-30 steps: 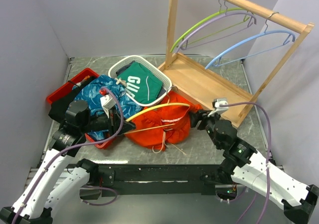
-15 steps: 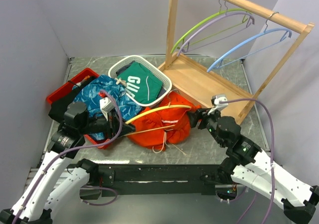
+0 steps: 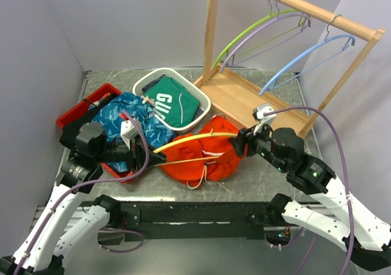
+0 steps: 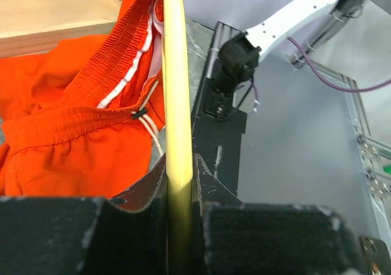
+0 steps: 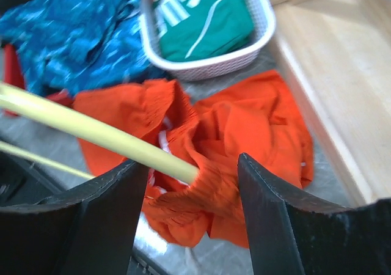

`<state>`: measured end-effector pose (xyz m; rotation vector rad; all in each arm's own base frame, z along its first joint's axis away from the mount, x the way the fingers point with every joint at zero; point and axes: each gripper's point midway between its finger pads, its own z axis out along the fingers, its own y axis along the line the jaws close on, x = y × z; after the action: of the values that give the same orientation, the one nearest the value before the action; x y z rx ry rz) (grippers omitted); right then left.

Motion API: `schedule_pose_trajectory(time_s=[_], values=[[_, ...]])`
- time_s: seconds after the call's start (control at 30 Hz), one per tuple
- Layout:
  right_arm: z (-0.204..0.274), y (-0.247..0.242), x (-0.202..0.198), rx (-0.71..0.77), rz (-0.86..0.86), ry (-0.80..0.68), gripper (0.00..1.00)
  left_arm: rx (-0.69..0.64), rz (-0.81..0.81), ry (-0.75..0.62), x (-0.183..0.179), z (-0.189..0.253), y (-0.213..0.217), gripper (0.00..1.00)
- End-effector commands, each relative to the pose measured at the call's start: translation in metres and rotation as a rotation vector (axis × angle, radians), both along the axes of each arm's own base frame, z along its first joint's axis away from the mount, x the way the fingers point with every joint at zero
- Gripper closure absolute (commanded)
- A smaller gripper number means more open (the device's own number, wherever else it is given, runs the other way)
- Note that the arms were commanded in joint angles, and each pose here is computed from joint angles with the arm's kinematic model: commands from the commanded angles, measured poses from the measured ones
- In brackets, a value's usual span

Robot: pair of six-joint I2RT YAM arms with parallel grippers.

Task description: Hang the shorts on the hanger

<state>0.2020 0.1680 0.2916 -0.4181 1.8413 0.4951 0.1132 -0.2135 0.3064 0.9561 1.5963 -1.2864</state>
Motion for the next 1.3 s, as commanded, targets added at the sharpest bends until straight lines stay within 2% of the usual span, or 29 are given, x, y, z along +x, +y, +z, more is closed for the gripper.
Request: schedule_pose_trajectory(time_s=[0.0,0.27,0.4,0.6,0.8,0.83,0.93,1.03,1.07,1.1,1.13,1.23,1.27], values=[[0.027,0.004,-0.035,0.05,0.175,-0.045,0.33,-0.074,-0.179,-0.134,-0.029,0.029,-0.004,0.99],[0.025,0.005,-0.06,0.043,0.282,-0.007,0.31,-0.109,-0.199,-0.148,-0.031,0.025,-0.005,0.99],[0.012,0.012,-0.061,0.03,0.31,0.039,0.34,-0.106,-0.182,-0.137,-0.027,0.019,-0.006,0.99],[0.004,0.026,-0.069,0.028,0.398,0.083,0.5,-0.124,-0.101,-0.148,-0.013,0.025,-0.008,0.99],[-0.005,0.027,-0.064,0.019,0.371,0.104,0.8,-0.168,0.036,-0.123,0.013,0.028,-0.01,0.99],[-0.005,0.026,-0.062,0.02,0.359,0.102,0.89,-0.171,0.086,-0.111,0.022,0.028,-0.009,0.99],[-0.003,0.023,-0.061,0.024,0.336,0.089,1.0,-0.175,0.166,-0.061,0.035,0.024,-0.007,0.99],[-0.001,0.015,-0.055,0.032,0.283,0.073,1.0,-0.186,0.284,-0.029,0.053,0.024,-0.001,0.82],[0.0,0.013,-0.055,0.035,0.271,0.065,1.0,-0.197,0.322,-0.018,0.057,0.024,0.002,0.74],[0.002,0.01,-0.052,0.039,0.249,0.053,1.0,-0.203,0.348,-0.012,0.06,0.024,0.004,0.62],[0.001,0.009,-0.051,0.045,0.238,0.054,1.0,-0.215,0.37,-0.011,0.061,0.027,0.006,0.38],[0.004,0.003,-0.047,0.062,0.193,0.032,1.0,-0.222,0.459,0.037,0.071,0.026,0.014,0.29],[0.006,0.0,-0.047,0.069,0.18,0.024,1.0,-0.233,0.498,0.061,0.075,0.031,0.017,0.2]])
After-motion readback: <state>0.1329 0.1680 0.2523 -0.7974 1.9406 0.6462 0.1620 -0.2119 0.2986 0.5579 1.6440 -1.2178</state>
